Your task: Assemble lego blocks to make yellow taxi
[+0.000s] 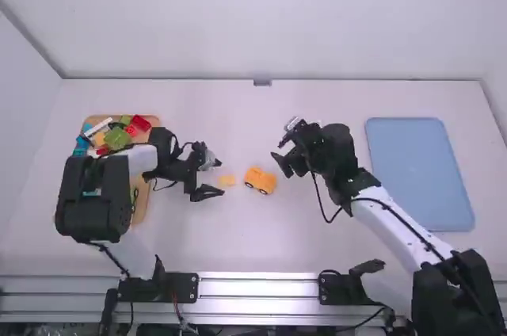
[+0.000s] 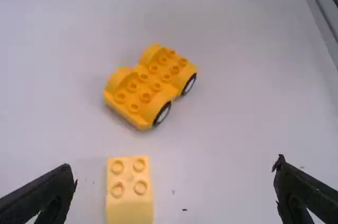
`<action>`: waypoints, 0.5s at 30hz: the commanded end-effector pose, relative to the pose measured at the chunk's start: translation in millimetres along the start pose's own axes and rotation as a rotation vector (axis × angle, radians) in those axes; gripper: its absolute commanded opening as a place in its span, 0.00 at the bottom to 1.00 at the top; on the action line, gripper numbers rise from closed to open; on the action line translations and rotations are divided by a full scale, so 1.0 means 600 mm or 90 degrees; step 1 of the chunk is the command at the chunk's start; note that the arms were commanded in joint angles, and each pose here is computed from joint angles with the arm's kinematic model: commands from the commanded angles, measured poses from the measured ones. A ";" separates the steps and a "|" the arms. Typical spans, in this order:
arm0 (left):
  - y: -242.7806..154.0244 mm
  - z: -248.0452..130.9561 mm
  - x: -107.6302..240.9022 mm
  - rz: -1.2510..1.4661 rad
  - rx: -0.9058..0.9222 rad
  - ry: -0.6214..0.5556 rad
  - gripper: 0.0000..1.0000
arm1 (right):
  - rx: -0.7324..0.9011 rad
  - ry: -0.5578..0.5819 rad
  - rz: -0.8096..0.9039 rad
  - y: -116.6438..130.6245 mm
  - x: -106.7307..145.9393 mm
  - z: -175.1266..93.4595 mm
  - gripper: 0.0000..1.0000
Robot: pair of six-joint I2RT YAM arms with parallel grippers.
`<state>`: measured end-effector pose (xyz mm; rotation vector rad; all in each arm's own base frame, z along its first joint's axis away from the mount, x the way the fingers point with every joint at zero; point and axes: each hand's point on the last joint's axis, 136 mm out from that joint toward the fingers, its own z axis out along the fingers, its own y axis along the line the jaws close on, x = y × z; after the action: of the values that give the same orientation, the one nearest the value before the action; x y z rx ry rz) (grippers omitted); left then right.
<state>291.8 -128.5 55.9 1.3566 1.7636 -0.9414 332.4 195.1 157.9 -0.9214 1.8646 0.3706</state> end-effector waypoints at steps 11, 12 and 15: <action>0.038 0.014 0.021 -0.060 -0.095 -0.010 0.99 | -0.167 -0.066 0.037 0.066 0.099 0.059 0.98; 0.038 0.015 0.021 -0.061 -0.096 -0.011 0.99 | -0.173 -0.064 0.036 0.068 0.103 0.061 0.98; 0.029 0.024 0.025 -0.040 -0.096 -0.021 0.99 | -0.197 -0.065 0.040 0.074 0.123 0.074 0.98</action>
<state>316.6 -125.1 33.5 1.2259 1.8042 -0.7850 323.2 213.0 75.3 -0.9755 1.7954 0.6627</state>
